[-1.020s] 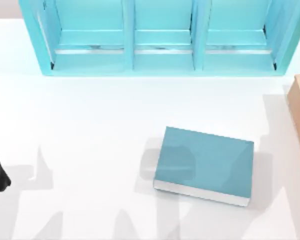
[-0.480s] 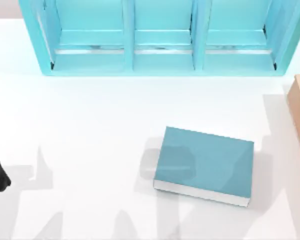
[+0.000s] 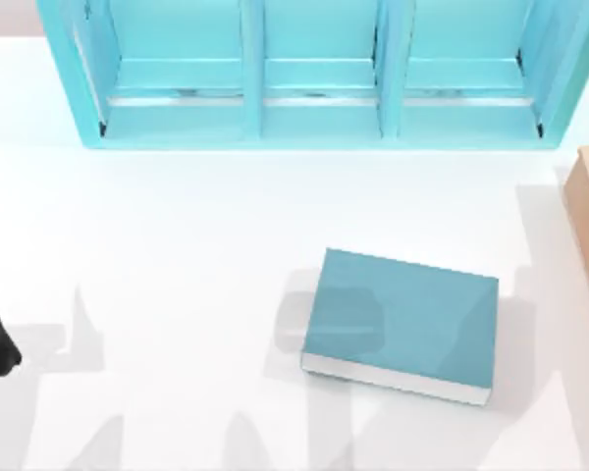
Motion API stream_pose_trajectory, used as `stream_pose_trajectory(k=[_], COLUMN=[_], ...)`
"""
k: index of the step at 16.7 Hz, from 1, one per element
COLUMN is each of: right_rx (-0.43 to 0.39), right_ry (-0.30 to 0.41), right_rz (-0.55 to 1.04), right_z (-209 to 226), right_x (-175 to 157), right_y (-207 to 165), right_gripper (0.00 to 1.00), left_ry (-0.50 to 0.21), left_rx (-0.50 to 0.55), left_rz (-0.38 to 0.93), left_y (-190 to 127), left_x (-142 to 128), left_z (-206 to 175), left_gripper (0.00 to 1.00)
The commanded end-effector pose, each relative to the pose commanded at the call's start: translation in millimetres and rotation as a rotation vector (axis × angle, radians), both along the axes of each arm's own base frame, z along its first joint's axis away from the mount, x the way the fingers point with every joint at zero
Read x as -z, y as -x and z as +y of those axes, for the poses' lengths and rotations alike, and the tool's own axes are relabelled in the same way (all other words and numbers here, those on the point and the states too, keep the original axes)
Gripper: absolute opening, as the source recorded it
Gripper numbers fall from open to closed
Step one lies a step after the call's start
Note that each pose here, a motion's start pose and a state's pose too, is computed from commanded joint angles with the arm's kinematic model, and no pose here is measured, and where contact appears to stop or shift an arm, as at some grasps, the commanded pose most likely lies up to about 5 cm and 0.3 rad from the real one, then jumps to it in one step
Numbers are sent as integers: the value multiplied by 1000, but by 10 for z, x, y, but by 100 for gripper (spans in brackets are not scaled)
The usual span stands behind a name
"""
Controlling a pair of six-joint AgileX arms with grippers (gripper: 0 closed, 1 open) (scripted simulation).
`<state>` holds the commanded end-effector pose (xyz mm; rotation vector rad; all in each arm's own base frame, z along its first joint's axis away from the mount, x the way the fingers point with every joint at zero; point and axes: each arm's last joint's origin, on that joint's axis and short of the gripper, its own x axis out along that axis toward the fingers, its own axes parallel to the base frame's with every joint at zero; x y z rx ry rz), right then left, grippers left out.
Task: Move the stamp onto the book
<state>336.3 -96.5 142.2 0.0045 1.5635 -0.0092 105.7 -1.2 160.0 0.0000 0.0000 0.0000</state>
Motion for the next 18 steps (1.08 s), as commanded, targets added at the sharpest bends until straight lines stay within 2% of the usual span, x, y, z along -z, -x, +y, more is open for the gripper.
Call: stream_pose_trajectory(k=[1,2,12,15,18], right_rx=[0,0,12,91,182], right_ry=[0,0,-1,-12,-32], right_rz=[0,0,-1,-32,-78], right_z=[0,0,4,22,162], right_x=[0,0,-30,-198,-513], right_y=[0,0,-18,-169,-350], right_gripper=[2,0,0,0,0], left_ry=[0,0,0,0,0], left_rx=[0,0,0,0,0], left_rz=[0,0,0,0,0], left_y=[0,0,0,0,0], left_x=[0,0,0,0,0], left_z=[0,0,0,0,0], left_gripper=[100,100,100,100,100])
